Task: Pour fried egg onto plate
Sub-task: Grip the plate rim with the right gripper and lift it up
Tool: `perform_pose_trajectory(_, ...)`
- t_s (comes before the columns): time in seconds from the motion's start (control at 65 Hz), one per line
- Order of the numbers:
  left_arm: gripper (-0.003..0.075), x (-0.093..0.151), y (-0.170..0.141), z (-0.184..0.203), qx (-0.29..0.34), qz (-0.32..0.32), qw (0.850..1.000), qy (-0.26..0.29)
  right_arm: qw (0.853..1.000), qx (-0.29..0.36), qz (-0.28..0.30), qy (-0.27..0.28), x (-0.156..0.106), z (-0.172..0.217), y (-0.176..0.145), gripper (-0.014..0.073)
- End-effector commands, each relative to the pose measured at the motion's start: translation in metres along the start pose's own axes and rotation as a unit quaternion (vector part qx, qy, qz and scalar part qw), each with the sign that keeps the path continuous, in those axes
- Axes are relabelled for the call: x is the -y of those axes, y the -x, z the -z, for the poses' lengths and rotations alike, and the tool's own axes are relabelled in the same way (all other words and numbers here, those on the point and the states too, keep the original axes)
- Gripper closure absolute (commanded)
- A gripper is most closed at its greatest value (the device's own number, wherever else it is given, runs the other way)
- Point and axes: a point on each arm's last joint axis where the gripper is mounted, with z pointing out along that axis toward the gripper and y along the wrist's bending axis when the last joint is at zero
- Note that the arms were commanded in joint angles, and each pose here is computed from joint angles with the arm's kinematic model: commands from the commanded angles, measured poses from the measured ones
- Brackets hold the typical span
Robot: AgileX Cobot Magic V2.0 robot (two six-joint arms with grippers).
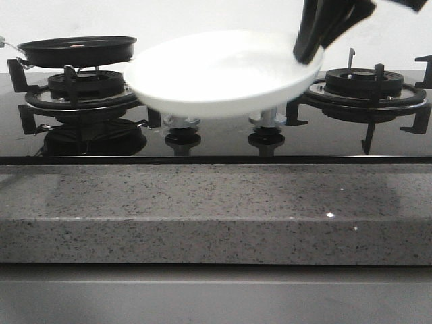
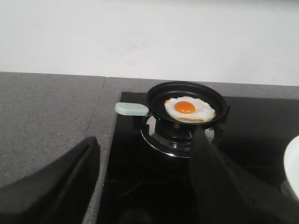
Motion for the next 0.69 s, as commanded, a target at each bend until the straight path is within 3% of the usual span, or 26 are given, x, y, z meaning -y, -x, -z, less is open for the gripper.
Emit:
perform_pose_trajectory(0.0,0.0304,0.002,0.016,0.002,0.049,0.005,0.999,-0.009,0.999,0.051,0.002,0.012,-0.003,0.008,0.007,0.0664)
perform_pose_trajectory(0.246,0.0304,0.002,0.016,0.002,0.049,0.005,0.999,-0.009,1.0,0.022,-0.003,0.003,0.001,-0.015,0.008,0.0664)
perform_pose_trajectory(0.677,0.0304,0.002,0.016,0.002,0.049,0.005,0.999,-0.009,1.0,0.024,-0.002,0.004,0.0,-0.013,0.008,0.0664)
